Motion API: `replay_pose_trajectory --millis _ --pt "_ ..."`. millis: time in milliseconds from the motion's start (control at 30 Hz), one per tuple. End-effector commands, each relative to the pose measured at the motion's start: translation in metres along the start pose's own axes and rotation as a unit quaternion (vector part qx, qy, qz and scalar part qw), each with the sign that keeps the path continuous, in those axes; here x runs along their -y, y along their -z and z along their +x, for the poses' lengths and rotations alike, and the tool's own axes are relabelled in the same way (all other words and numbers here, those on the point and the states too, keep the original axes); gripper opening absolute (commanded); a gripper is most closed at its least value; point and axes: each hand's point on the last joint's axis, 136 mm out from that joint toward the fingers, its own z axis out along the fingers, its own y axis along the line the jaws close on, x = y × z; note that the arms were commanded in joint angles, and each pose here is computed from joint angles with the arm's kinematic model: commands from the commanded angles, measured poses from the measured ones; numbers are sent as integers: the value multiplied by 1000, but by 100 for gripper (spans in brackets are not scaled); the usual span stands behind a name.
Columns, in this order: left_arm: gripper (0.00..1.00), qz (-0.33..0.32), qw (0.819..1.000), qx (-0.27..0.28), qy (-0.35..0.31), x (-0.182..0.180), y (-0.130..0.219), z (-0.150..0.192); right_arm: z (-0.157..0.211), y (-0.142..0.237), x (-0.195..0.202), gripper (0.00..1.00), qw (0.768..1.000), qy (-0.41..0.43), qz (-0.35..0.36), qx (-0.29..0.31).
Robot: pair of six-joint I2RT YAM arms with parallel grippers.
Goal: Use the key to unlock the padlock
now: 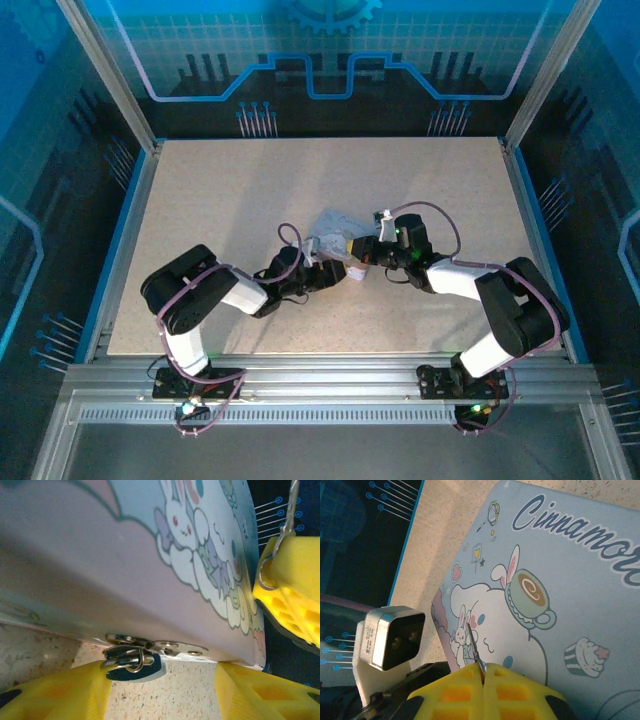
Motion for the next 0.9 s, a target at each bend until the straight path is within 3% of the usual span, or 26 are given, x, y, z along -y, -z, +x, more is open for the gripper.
replay_pose_trajectory --millis 0,300,867 --pt "55 -14 1000 21 17 -8 -2 -2 37 -6 20 0 997 -41 36 -56" --pt "46 -18 998 42 32 -9 -2 -8 39 -7 15 0 997 -41 33 -58" --pt "45 -18 995 80 61 -11 3 -20 48 -4 17 0 995 -54 48 -65"
